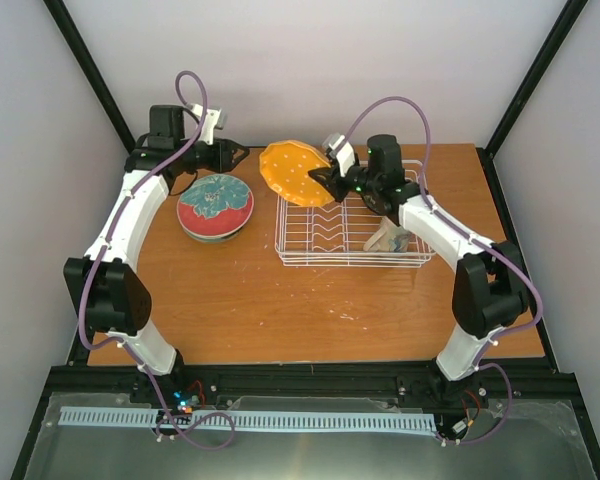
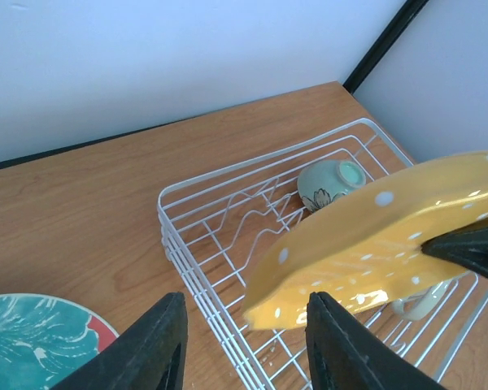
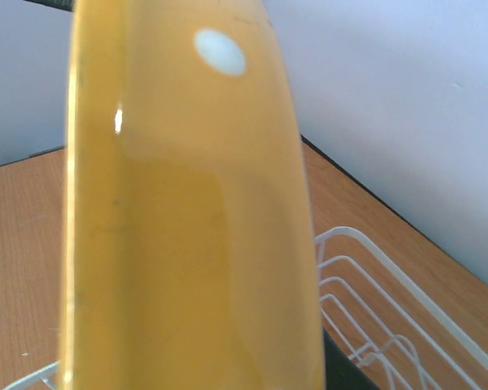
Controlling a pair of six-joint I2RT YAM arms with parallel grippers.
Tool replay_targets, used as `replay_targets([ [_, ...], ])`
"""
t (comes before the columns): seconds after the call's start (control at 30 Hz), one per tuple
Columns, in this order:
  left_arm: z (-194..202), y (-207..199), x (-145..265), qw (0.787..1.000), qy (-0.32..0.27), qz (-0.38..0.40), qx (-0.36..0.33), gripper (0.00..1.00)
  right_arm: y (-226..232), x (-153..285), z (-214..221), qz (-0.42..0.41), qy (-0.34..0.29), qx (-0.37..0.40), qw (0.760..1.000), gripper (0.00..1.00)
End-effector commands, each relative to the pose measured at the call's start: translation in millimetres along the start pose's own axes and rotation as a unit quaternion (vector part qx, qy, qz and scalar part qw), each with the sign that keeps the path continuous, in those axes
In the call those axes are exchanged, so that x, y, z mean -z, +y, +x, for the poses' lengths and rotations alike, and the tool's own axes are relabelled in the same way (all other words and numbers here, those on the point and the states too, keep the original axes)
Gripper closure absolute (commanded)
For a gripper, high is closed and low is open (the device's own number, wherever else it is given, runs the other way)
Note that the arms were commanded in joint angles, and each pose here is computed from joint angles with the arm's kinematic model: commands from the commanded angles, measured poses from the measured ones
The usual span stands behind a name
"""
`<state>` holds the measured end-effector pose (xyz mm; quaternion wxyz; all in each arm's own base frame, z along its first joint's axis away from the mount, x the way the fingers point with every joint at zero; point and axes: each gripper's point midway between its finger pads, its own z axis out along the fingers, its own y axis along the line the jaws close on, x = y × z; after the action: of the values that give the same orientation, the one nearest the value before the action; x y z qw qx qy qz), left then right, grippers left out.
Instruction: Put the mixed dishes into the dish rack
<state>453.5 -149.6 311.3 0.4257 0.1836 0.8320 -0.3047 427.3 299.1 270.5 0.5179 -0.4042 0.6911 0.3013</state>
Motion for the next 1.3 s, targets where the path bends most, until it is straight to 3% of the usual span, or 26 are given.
replay_targets([
  [0.0,-22.6,1.6,9.3,0.999,-0.028,-0.020,-0.025,0.59,0.7,46.7,-86.3,0.016,-0.112,0.122,0.986,0.97],
  [0.17,-16.9,10.4,8.9,0.998,-0.019,-0.043,-0.029,0.59,-2.8,61.2,-94.5,0.028,-0.098,0.192,0.976,0.97],
  [0.5,-5.4,30.8,-2.7,0.997,-0.003,-0.075,-0.023,0.61,-14.0,64.5,-87.8,0.057,-0.030,0.352,0.934,0.97],
  [0.77,0.2,44.4,-13.8,0.996,0.014,-0.088,-0.028,0.62,-41.5,59.4,-66.7,0.063,0.003,0.357,0.932,0.97],
  [1.27,9.6,60.1,-32.0,0.995,0.023,-0.092,-0.023,0.66,-53.1,23.0,-36.7,0.015,0.015,0.332,0.943,0.97],
])
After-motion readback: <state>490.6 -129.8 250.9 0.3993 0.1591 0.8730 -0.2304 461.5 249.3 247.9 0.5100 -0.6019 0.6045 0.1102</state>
